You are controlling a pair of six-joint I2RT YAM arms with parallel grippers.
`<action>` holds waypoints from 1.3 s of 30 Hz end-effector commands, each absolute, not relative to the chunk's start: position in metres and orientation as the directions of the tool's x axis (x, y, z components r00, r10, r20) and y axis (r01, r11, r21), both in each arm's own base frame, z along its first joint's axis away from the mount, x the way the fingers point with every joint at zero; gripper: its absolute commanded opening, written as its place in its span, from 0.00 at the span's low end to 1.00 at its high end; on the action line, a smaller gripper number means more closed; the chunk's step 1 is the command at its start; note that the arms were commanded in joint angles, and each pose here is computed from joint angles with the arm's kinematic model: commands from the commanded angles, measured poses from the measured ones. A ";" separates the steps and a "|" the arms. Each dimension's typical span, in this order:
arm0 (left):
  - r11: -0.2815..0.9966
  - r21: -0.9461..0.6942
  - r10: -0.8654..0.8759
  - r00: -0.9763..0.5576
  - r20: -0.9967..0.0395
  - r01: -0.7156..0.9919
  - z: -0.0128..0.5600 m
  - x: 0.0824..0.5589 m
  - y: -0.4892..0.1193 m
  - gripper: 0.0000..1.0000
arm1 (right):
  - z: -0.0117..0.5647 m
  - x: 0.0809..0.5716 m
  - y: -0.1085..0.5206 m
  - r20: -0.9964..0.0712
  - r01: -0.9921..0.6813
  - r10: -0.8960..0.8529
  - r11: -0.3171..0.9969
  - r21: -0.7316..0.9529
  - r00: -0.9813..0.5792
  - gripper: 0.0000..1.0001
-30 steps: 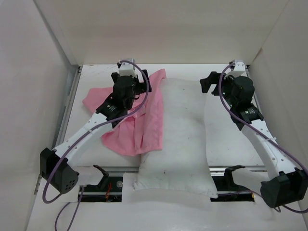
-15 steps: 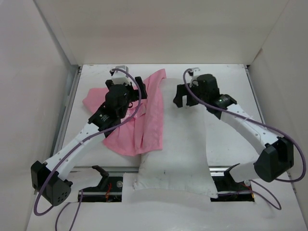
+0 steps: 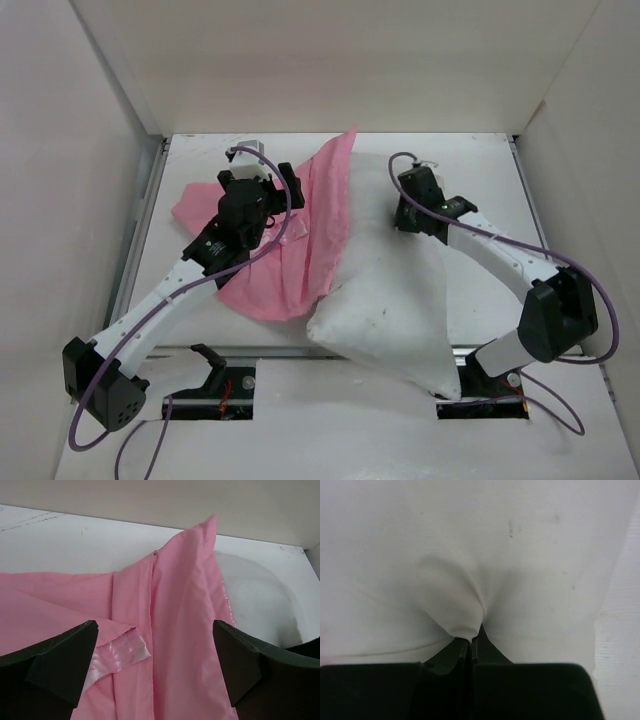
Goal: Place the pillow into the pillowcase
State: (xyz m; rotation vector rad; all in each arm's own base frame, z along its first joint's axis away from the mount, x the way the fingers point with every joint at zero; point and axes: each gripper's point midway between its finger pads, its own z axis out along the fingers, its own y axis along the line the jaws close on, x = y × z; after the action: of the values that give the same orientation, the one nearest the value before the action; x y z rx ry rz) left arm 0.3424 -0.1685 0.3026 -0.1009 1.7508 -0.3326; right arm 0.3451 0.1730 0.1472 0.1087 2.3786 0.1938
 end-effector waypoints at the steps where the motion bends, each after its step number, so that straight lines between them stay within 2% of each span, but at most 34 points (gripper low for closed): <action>1: 0.948 -0.307 -0.289 -0.172 -0.942 0.085 0.313 0.342 -0.160 1.00 | 0.147 0.372 0.068 -0.729 0.422 0.284 0.907 -0.006 -0.623 0.00; 3: 0.949 -0.309 -0.296 -0.172 -0.940 0.058 0.311 0.343 -0.154 1.00 | 0.176 0.387 0.034 -0.786 0.539 0.352 0.842 0.028 -0.508 0.00; 7: 0.949 -0.314 -0.309 -0.202 -0.929 -0.008 0.292 0.352 -0.145 1.00 | 0.224 0.391 0.000 -0.862 0.643 0.338 0.766 0.019 -0.378 0.00; 10: 0.950 -0.309 -0.310 -0.251 -0.917 -0.045 0.265 0.366 -0.144 1.00 | 0.234 0.390 -0.001 -0.870 0.642 0.332 0.767 0.023 -0.365 0.00; 13: 0.949 -0.303 -0.313 -0.330 -0.891 -0.081 0.231 0.383 -0.145 1.00 | 0.219 0.402 0.012 -0.852 0.575 0.312 0.818 0.016 -0.421 0.00; 14: 0.950 -0.301 -0.312 -0.339 -0.888 -0.086 0.227 0.390 -0.145 1.00 | 0.211 0.404 0.018 -0.838 0.547 0.310 0.837 0.016 -0.450 0.05; 15: 0.956 -0.270 -0.292 -0.381 -0.877 -0.110 0.207 0.397 -0.145 1.00 | 0.200 0.407 0.019 -0.828 0.547 0.303 0.837 -0.005 -0.472 0.24; 17: 0.962 -0.237 -0.274 -0.421 -0.865 -0.140 0.191 0.405 -0.141 1.00 | 0.210 0.410 0.015 -0.834 0.566 0.293 0.824 -0.028 -0.468 0.48; 18: 0.960 -0.227 -0.275 -0.422 -0.864 -0.162 0.191 0.413 -0.137 1.00 | 0.218 0.413 0.015 -0.841 0.557 0.279 0.830 -0.031 -0.463 0.72; 21: 0.953 -0.179 -0.280 -0.485 -0.829 -0.245 0.159 0.424 -0.125 1.00 | 0.247 0.416 0.008 -0.866 0.547 0.243 0.836 -0.042 -0.438 0.82; 23: 0.943 -0.152 -0.298 -0.544 -0.784 -0.297 0.129 0.429 -0.114 1.00 | 0.274 0.417 0.015 -0.889 0.471 0.198 0.882 -0.022 -0.413 0.87; 25: 0.930 -0.166 -0.334 -0.562 -0.757 -0.329 0.116 0.435 -0.109 1.00 | 0.298 0.417 0.045 -0.899 0.261 0.152 0.964 0.045 -0.410 1.00; 27: 0.921 -0.161 -0.355 -0.594 -0.722 -0.355 0.093 0.439 -0.100 1.00 | 0.311 0.415 0.087 -0.916 -0.027 0.020 0.999 0.034 -0.401 1.00; 28: 0.918 -0.156 -0.359 -0.596 -0.718 -0.364 0.090 0.442 -0.097 1.00 | 0.306 0.409 0.100 -0.914 -0.107 -0.019 0.994 0.027 -0.406 1.00; 31: 0.908 -0.118 -0.364 -0.616 -0.698 -0.402 0.070 0.447 -0.083 1.00 | 0.301 0.386 0.157 -0.909 -0.349 -0.204 0.934 -0.070 -0.363 1.00; 35: 0.876 -0.059 -0.377 -0.603 -0.703 -0.479 0.061 0.460 -0.054 1.00 | 0.267 0.356 0.211 -0.828 -0.521 -0.436 0.827 -0.213 -0.353 1.00; 39: 0.847 -0.016 -0.395 -0.609 -0.688 -0.531 0.051 0.471 -0.024 1.00 | 0.216 0.328 0.248 -0.714 -0.655 -0.561 0.731 -0.191 -0.418 1.00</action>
State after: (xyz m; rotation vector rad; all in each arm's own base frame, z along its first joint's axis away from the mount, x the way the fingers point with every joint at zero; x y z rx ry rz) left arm 0.4555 -0.0473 0.0309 -0.6056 2.3592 0.1955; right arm 0.3448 0.2402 0.2475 -0.7280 2.0491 0.1621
